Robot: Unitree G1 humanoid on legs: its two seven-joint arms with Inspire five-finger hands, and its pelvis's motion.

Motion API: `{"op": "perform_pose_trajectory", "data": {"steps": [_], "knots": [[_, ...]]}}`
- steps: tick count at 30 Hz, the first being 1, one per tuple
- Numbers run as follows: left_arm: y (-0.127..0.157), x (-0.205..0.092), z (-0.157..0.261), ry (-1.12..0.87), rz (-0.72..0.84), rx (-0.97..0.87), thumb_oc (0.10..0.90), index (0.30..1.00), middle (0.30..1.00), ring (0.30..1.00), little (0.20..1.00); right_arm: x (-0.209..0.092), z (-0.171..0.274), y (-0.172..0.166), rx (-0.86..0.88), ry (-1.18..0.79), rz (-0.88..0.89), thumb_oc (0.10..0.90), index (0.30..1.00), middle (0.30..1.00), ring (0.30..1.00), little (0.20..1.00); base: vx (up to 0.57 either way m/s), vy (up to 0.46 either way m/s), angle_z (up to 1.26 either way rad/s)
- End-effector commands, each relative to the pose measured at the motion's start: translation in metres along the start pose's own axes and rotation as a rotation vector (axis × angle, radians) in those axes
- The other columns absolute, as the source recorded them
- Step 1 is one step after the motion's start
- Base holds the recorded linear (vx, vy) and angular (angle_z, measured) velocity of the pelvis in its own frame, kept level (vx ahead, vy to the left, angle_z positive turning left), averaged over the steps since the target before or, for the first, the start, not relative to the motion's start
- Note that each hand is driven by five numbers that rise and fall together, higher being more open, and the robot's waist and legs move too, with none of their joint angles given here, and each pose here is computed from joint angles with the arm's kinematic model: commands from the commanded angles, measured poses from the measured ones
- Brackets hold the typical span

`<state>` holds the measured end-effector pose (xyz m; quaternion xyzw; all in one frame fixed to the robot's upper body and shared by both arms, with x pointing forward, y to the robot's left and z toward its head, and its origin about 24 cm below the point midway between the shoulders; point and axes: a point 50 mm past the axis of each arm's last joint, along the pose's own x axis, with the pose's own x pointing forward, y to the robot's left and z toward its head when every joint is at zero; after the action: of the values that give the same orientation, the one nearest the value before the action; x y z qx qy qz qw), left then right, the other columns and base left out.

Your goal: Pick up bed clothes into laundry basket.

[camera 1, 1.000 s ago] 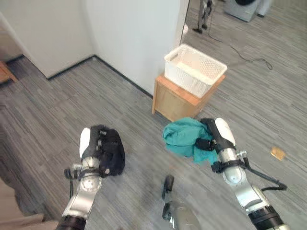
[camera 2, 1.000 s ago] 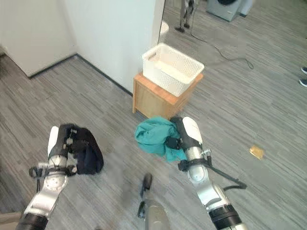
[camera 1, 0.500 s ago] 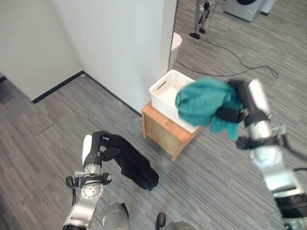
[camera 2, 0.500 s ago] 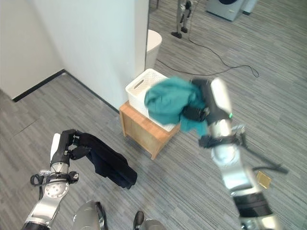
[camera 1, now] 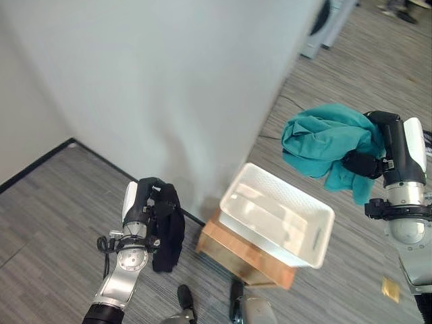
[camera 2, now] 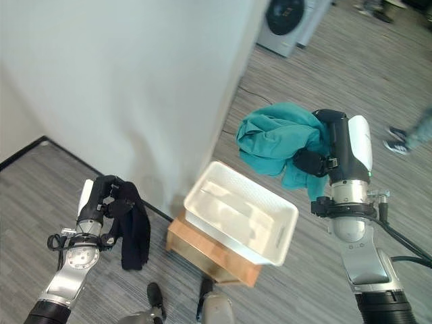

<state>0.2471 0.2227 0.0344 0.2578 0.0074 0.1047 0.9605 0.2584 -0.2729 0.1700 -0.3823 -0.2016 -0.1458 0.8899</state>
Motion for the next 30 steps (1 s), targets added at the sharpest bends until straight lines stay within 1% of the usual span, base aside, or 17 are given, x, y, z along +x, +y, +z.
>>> {"op": "perform_pose_trajectory", "data": {"steps": [1,5,11,20,27,30], "knots": [[0.006,-0.006,0.033,-0.199,0.039,-0.063,0.4,0.3,0.3,0.3,0.3,0.024,0.038,-0.039,-0.042,-0.209,-0.213,0.4,0.3,0.3,0.3,0.3,0.1,-0.039,0.01],[0.007,-0.011,0.026,-0.168,0.046,-0.051,0.4,0.3,0.3,0.3,0.3,0.012,0.036,-0.031,-0.043,-0.191,-0.195,0.4,0.3,0.3,0.3,0.3,0.06,-0.029,-0.05],[0.009,-0.017,0.019,-0.132,0.06,-0.041,0.4,0.3,0.3,0.3,0.3,0.0,0.036,-0.029,-0.017,-0.177,-0.211,0.4,0.3,0.3,0.3,0.3,0.02,-0.021,-0.19],[0.008,-0.022,0.012,-0.097,0.073,-0.049,0.4,0.3,0.3,0.3,0.3,-0.015,0.048,-0.021,0.008,-0.223,-0.179,0.4,0.3,0.3,0.3,0.3,0.0,-0.01,-0.06],[0.008,-0.025,0.008,-0.081,0.076,-0.049,0.4,0.3,0.3,0.3,0.3,-0.029,0.034,-0.003,0.026,-0.142,-0.097,0.4,0.3,0.3,0.3,0.3,0.0,0.0,0.0],[0.007,-0.027,0.005,-0.06,0.07,-0.056,0.4,0.3,0.3,0.3,0.3,-0.035,0.019,0.016,0.03,-0.055,-0.008,0.4,0.3,0.3,0.3,0.3,0.0,0.0,0.0]]}}
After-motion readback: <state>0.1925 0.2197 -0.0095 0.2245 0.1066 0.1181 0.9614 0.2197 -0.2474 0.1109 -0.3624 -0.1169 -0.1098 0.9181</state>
